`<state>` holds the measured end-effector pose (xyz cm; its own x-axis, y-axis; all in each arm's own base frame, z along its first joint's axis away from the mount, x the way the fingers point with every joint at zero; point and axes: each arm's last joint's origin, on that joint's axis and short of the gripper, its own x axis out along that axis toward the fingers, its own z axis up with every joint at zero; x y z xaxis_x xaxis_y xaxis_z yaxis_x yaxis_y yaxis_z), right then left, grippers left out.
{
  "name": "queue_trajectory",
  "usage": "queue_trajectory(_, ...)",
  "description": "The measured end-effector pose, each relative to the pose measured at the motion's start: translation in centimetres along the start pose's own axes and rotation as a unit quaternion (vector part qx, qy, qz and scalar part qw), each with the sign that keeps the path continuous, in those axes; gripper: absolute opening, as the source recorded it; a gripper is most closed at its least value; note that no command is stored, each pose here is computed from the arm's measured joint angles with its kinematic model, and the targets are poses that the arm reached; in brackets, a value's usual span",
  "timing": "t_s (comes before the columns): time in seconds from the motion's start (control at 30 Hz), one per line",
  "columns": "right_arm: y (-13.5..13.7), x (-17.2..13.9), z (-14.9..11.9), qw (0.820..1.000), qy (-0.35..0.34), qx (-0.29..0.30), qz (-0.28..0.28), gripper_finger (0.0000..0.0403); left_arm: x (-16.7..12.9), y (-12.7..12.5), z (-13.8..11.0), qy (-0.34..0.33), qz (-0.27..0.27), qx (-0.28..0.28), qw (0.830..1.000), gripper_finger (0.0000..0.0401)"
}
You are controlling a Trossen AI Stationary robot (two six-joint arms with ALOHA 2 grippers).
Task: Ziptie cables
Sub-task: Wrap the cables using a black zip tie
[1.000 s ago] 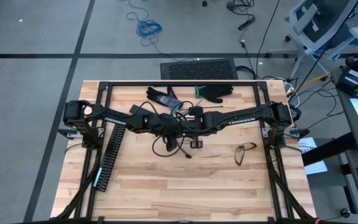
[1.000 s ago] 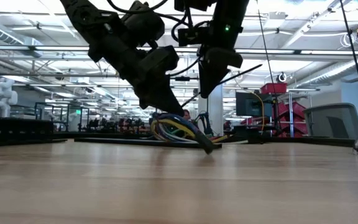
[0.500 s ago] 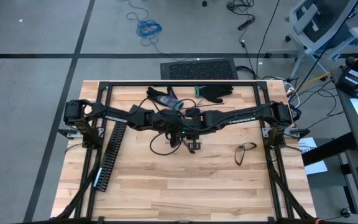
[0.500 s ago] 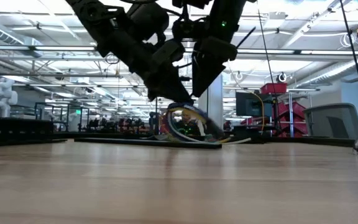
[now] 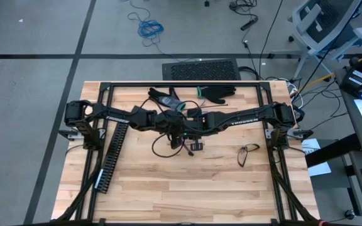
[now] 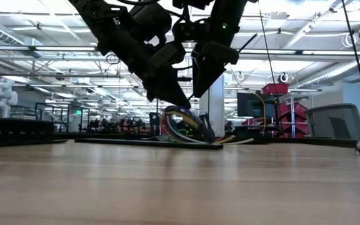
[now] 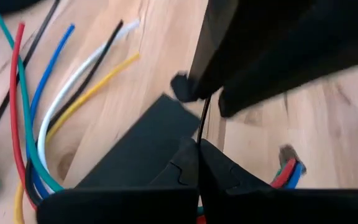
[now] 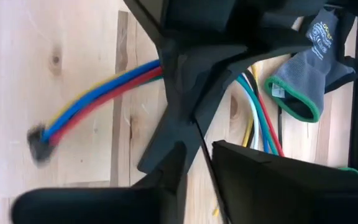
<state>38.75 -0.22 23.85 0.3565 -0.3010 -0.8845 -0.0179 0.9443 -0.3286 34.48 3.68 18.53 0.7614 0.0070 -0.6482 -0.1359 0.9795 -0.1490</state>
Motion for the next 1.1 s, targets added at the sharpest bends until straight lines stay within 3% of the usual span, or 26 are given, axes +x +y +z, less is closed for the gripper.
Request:
queue_trajectory(0.2, 0.0, 0.0, 0.1, 1.0, -0.006, 0.004, 0.001, 0.0026, 0.0, 0.0, 0.3, -0.017, -0.002, -0.005, 1.0, 0.0)
queue_trajectory(0.77, -0.1, 0.2, 0.3, 1.0, -0.012, 0.005, 0.0, 0.0021, 0.0, -0.2, 0.6, -0.032, -0.019, -0.021, 0.999, 0.0)
queue_trajectory(1.1, -0.1, 0.3, -0.2, 1.0, 0.015, -0.016, 0.002, 0.0059, -0.5, 0.0, 1.2, -0.047, -0.016, -0.022, 0.999, 0.0)
